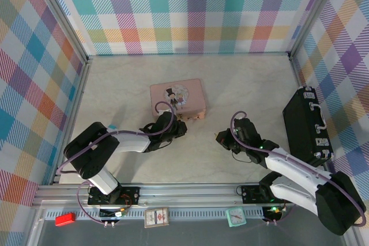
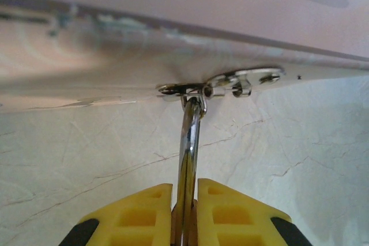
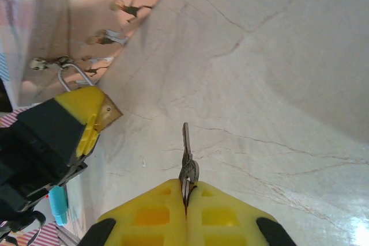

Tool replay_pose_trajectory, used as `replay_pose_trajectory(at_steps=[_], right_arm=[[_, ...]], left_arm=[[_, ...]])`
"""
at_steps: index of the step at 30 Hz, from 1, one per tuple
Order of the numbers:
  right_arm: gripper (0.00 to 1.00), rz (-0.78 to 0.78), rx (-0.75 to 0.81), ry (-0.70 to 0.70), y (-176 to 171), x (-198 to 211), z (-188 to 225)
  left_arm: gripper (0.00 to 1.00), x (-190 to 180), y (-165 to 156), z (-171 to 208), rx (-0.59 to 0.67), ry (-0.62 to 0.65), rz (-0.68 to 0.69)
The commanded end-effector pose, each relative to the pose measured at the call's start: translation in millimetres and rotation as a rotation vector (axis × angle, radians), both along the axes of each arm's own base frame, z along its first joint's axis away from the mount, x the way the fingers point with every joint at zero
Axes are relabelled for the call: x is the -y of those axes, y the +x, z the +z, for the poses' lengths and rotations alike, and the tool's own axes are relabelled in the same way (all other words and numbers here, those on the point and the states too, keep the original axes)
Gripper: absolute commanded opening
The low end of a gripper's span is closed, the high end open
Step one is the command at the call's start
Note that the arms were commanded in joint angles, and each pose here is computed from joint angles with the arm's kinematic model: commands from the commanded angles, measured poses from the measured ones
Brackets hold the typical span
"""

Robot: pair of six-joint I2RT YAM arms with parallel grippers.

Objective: Unlock the padlock with the key

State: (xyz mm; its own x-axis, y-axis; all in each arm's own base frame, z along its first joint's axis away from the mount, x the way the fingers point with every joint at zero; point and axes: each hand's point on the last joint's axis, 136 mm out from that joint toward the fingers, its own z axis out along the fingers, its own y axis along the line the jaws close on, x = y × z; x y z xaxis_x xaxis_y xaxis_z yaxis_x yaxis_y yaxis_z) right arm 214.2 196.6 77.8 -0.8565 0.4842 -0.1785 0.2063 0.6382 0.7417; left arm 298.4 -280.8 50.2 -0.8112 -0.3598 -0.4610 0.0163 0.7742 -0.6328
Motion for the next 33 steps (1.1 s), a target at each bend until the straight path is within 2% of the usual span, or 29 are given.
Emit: replay_pose_trajectory(at_steps=[1,7,18,22,27,33], right_arm=[[0.0,-0.016,0.011,0.115,8.0,-15.1,12.7],[0.0,-0.021,-0.033,0.148,7.1,-22.6,-2.3],[0.0,-0.025,-0.085,0.145,5.4,-32.2,-14.9],[0.0,-0.011,-0.136,0.176,0.9,-42.4,-25.9],[0.0,0.036,-0.175,0.28,-4.9,-64.5,-30.4],[0.0,0.049,-0.141,0.274,-3.1,-69.8,-27.5]], left_arm=[[0.0,8.8,2.7,2.9,0.008,-0.088,0.039],[0.0,15.4,2.7,-1.9,-0.013,-0.145,0.053],[0.0,17.4,0.4,1.0,-0.026,-0.147,0.057],[0.0,11.4,-1.5,3.0,-0.046,-0.155,0.103],[0.0,9.8,-1.5,14.4,-0.039,-0.209,0.136],[0.0,3.0,-5.5,8.6,-0.108,-0.301,0.226]])
